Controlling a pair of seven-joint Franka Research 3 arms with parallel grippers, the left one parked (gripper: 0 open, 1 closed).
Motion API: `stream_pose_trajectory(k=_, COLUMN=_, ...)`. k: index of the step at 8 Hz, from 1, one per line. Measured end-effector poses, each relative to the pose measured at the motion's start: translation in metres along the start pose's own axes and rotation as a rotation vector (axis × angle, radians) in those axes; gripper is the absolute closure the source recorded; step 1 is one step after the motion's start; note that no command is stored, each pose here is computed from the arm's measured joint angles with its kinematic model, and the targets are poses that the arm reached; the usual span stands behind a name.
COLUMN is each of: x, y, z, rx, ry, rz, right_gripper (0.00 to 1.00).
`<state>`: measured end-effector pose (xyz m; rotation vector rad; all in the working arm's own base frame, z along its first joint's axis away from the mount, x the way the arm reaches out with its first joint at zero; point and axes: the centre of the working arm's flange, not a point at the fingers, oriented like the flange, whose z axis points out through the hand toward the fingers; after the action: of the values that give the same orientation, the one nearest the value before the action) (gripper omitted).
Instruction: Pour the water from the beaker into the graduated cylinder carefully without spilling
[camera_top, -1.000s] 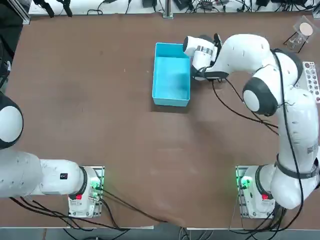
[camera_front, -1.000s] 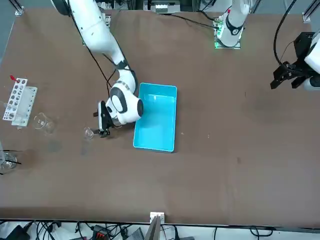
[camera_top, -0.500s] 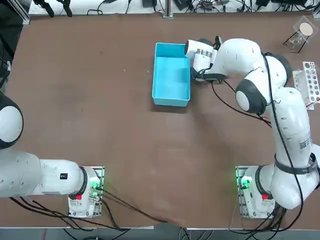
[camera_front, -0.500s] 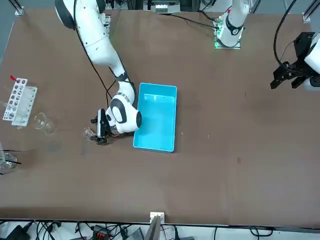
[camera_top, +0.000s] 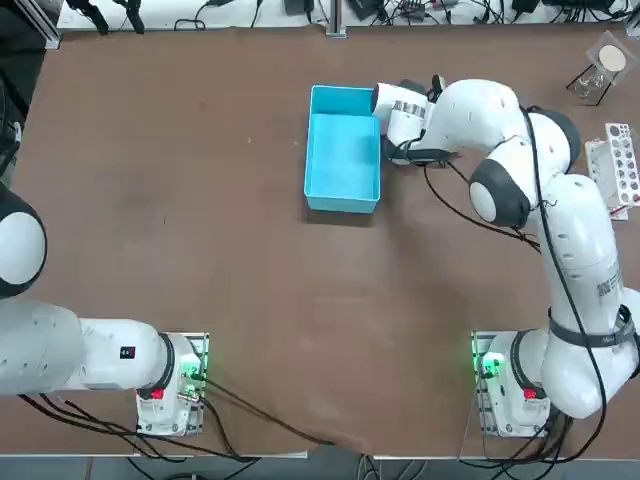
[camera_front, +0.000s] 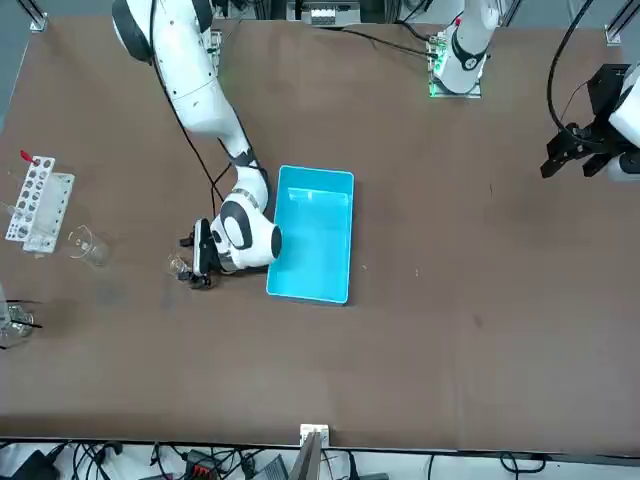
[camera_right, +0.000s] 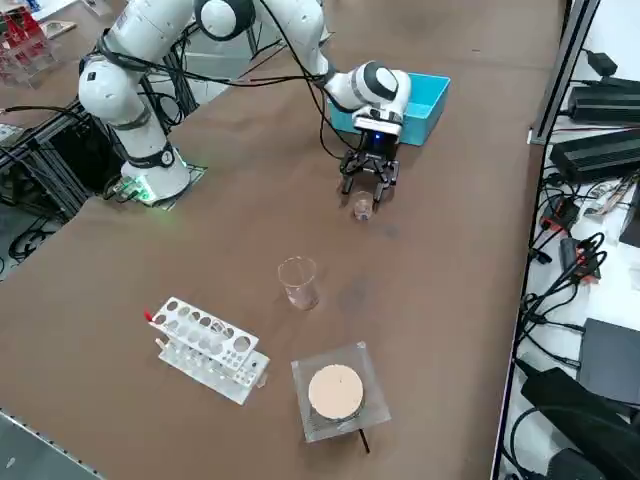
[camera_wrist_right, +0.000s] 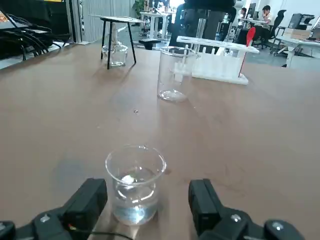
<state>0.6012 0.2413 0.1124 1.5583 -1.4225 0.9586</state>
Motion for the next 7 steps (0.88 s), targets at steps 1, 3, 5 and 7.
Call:
stream_pose_trajectory(k=1, x=0.002, y=-0.003, z=0.000, rx=0.005, ry=0.004, rz=0.007, right_gripper=0.00)
stream_pose_trajectory(k=3, x=0.003, y=-0.006, z=0.001, rx=0.016, ry=0.015, rz=0.009, right_gripper=0.00)
stream_pose_trajectory(k=5, x=-0.005, y=-0.005, z=0.013, rx=0.005, ry=0.031, rz=0.000, right_gripper=0.00)
stream_pose_trajectory(k=7, x=-0.010, y=-0.005, z=0.023, rx=-0.006, ry=0.043, rz=-0.006, right_gripper=0.02)
